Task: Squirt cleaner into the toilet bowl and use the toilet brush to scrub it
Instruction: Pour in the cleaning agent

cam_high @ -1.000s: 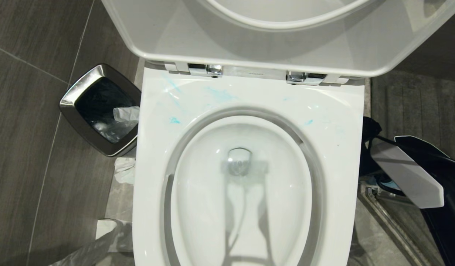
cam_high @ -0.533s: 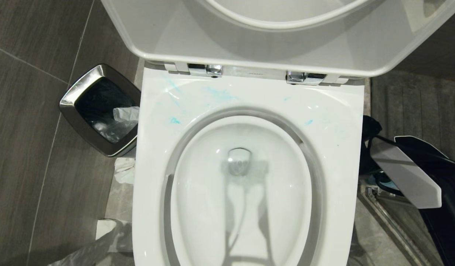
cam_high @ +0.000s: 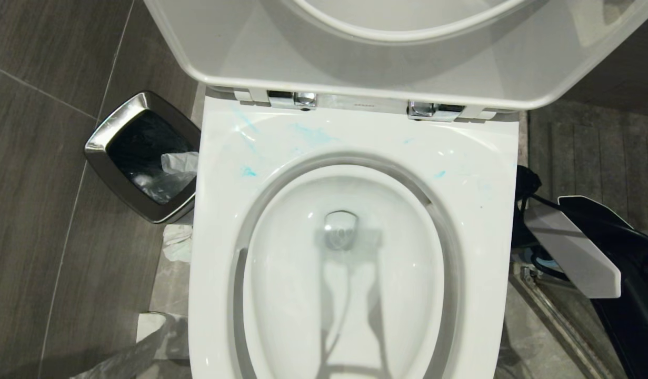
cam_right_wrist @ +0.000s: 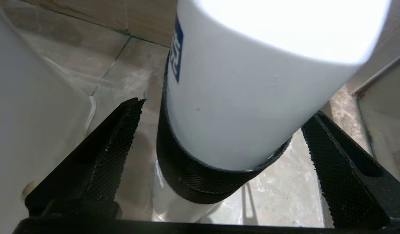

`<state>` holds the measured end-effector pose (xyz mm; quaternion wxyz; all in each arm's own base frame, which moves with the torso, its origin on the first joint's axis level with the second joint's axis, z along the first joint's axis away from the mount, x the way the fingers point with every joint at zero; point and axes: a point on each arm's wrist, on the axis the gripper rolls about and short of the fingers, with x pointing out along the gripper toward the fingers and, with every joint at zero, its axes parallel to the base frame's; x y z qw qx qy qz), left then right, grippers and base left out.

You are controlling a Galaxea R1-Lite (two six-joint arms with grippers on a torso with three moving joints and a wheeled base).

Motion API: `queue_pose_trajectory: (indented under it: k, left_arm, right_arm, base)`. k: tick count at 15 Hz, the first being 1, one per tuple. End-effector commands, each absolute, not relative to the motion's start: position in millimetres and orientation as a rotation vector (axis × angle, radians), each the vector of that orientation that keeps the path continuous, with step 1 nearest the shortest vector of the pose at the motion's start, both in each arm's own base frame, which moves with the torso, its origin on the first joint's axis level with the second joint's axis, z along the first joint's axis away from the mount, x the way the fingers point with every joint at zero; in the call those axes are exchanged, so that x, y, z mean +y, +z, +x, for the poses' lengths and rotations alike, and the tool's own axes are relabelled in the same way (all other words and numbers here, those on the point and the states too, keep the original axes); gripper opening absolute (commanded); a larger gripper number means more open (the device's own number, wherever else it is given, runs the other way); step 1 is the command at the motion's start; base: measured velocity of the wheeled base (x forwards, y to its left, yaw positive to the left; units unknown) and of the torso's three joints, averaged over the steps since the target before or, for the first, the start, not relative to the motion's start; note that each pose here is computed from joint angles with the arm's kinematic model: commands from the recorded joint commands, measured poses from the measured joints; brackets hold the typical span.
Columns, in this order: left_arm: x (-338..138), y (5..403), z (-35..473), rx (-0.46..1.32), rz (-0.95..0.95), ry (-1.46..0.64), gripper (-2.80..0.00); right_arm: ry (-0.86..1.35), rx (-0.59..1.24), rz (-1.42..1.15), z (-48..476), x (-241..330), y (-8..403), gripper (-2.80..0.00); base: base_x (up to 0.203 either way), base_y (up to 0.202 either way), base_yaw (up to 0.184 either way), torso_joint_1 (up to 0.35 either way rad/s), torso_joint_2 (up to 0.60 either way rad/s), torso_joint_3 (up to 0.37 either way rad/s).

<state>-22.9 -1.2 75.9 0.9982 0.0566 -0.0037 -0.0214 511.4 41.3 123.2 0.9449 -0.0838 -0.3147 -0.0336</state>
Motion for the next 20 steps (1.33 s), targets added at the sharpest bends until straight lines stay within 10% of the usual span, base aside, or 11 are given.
queue_pose_trajectory:
  k: [1, 6, 7, 20]
  left_arm:
    - [-1.2, 73.8, -22.2, 0.001, 0.113, -0.043, -2.8]
    - [-1.2, 73.8, -22.2, 0.001, 0.113, -0.043, -2.8]
    - [-1.2, 73.8, -22.2, 0.001, 0.113, -0.043, -2.8]
    - [-1.2, 73.8, -22.2, 0.001, 0.113, -0.043, -2.8]
  right_arm:
    - [-0.068, -0.647, -0.172, 511.6, 42.1, 121.5, 0.0]
    - [-0.074, -0.68, -0.173, 515.8, 42.1, 123.5, 0.0]
    - [-0.074, -0.679, -0.174, 516.1, 42.7, 122.7, -2.8]
    - [-0.096, -0.697, -0.217, 515.2, 46.1, 129.3, -2.8]
  base:
    - [0.0, 0.0, 0.0, 0.0, 0.0, 0.0]
    - [0.0, 0.0, 0.0, 0.0, 0.0, 0.0]
    - [0.0, 0.0, 0.0, 0.0, 0.0, 0.0]
    - [0.0, 0.0, 0.0, 0.0, 0.0, 0.0]
